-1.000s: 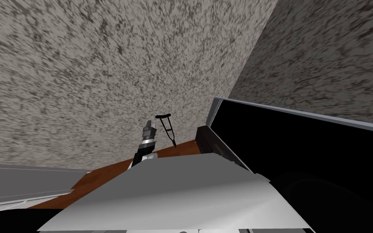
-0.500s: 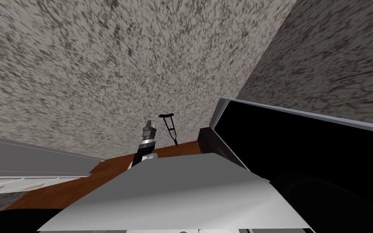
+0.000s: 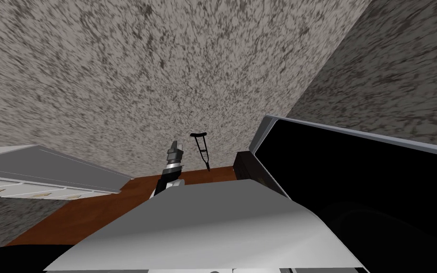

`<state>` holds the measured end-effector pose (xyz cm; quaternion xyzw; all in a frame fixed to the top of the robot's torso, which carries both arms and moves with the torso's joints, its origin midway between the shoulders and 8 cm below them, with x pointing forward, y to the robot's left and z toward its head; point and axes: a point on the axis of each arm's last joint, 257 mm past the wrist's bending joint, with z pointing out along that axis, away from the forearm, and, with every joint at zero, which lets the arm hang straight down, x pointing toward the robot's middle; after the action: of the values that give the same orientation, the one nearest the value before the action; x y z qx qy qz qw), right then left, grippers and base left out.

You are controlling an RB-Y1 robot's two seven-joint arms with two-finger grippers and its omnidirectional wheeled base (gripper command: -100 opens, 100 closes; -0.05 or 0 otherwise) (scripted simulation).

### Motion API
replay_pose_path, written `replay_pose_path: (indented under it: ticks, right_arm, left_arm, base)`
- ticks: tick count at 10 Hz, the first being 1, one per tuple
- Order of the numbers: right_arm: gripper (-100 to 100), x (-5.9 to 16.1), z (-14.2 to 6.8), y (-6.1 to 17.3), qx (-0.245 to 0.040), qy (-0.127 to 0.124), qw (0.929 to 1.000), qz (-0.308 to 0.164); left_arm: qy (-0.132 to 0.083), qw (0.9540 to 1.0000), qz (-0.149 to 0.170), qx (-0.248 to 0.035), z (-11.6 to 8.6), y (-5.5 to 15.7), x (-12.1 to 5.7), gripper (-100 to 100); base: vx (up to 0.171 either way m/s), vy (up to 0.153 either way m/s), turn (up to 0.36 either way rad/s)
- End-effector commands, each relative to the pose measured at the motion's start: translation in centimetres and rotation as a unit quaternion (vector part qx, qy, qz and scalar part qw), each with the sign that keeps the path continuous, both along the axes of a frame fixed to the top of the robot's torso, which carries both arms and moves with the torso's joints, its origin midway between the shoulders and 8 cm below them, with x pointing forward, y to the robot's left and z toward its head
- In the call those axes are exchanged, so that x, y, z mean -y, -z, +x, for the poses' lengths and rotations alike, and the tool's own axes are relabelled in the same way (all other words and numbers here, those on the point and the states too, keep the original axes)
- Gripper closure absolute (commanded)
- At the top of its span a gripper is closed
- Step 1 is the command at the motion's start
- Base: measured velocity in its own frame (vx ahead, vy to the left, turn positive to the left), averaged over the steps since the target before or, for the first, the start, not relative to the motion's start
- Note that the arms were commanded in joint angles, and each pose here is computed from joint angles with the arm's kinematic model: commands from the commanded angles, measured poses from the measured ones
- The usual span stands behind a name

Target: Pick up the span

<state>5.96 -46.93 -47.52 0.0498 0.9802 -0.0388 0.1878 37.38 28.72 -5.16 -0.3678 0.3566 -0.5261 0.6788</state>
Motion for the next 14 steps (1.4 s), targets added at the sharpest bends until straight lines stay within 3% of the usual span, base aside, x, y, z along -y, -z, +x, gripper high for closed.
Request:
replay_pose_path:
  ticks: [1, 5, 6, 7, 8, 14]
  right_arm:
    - [-100, 1.7, -2.1, 0.2, -0.031, -0.009, 0.9993, -0.021]
    - [-100, 4.1, -6.3, 0.6, -0.09, -0.026, 0.9941, -0.055]
    - [-100, 3.6, -5.6, 0.8, -0.079, -0.023, 0.9954, -0.049]
    - [0, 3.7, -5.7, 0.8, -0.082, -0.024, 0.9951, -0.05]
    - [-100, 3.5, -5.0, 1.3, -0.081, -0.025, 0.9953, -0.047]
    - [-100, 3.5, -2.2, 2.6, -0.082, -0.029, 0.9953, -0.041]
  left_arm:
    - [0.0, 1.0, 0.0, 0.0, 0.0, 0.0, 0.0, 0]
    - [0.0, 1.0, 0.0, 0.0, 0.0, 0.0, 0.0, 0]
    - [0.0, 1.0, 0.0, 0.0, 0.0, 0.0, 0.0, 0]
    - [0.0, 1.0, 0.0, 0.0, 0.0, 0.0, 0.0, 0]
    - [0.0, 1.0, 0.0, 0.0, 0.0, 0.0, 0.0, 0]
    - [0.0, 1.0, 0.0, 0.0, 0.0, 0.0, 0.0, 0]
  base:
    - [0.013, -0.014, 0.154]
    - [0.009, -0.014, 0.106]
    - [0.004, -0.01, 0.021]
    - [0.0, 0.0, 0.0]
    - [-0.022, -0.001, -0.016]
    - [-0.04, 0.003, -0.013]
